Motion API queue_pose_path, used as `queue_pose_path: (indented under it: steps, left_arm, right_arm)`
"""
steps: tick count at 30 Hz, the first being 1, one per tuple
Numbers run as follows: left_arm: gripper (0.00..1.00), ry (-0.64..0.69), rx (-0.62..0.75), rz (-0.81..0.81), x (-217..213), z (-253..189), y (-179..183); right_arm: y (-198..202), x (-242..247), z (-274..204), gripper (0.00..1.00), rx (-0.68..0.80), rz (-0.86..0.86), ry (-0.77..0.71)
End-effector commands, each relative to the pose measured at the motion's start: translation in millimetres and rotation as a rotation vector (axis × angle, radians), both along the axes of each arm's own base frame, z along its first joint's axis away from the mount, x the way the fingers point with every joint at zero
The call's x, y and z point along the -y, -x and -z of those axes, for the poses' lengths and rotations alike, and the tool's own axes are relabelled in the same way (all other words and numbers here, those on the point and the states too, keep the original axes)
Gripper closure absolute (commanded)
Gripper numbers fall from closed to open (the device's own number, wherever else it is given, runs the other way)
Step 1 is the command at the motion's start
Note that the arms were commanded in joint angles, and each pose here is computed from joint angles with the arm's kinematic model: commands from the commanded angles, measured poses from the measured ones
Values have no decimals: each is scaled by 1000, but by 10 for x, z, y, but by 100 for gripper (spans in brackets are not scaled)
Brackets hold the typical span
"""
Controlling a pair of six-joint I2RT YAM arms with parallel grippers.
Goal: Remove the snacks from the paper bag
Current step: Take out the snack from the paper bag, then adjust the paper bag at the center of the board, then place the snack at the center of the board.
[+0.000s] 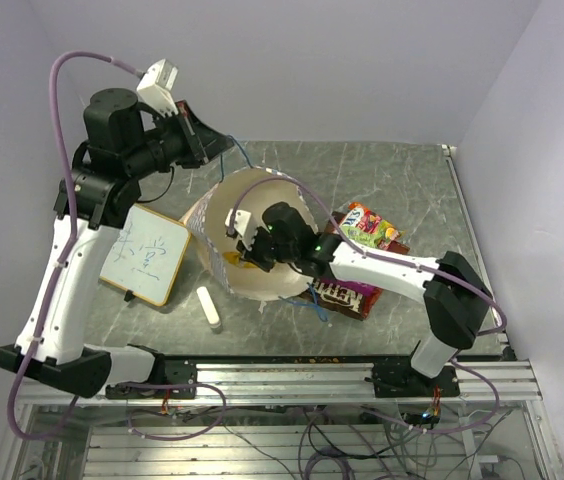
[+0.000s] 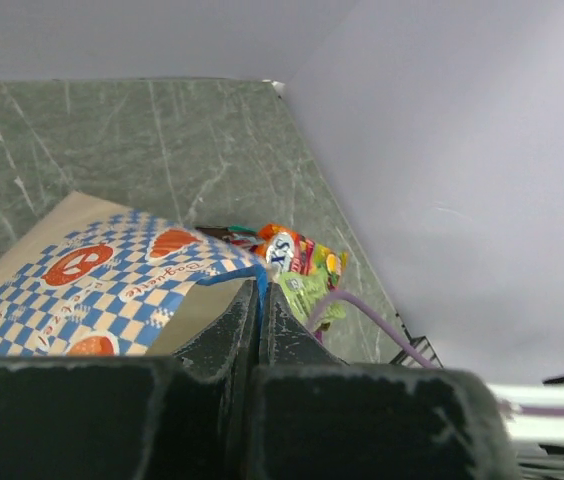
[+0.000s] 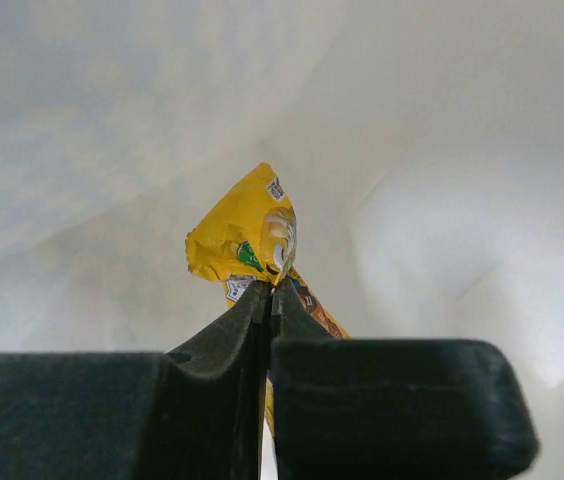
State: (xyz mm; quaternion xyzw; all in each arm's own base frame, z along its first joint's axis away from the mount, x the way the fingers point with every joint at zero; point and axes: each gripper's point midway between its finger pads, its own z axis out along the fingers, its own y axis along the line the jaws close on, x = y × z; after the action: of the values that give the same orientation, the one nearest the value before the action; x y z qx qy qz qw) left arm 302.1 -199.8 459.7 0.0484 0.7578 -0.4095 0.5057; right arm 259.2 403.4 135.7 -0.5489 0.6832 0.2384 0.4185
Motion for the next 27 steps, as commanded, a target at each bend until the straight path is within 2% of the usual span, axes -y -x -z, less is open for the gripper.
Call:
queue_pose_path:
  steps: [1, 8, 16, 22, 27]
  left_arm:
    - [93, -33, -23, -75, -61, -18, -175]
    - [93, -20, -49, -64, 14, 53, -507]
    - [93, 52, -74, -138, -299, 163, -1119]
    - [93, 25, -91, -184, -519, 424, -1583]
    - [93, 0, -125, -236, -766, 640, -1848]
  right_arm:
    - [83, -228, -867, 100, 75, -54, -165]
    - [-38, -132, -1431, 100, 159, 29, -226]
    - [-306, 193, -2123, 100, 317, 217, -238]
    - [-449, 667, -2785, 100, 447, 425, -295]
    - [-550, 1215, -2776, 100, 482, 601, -200]
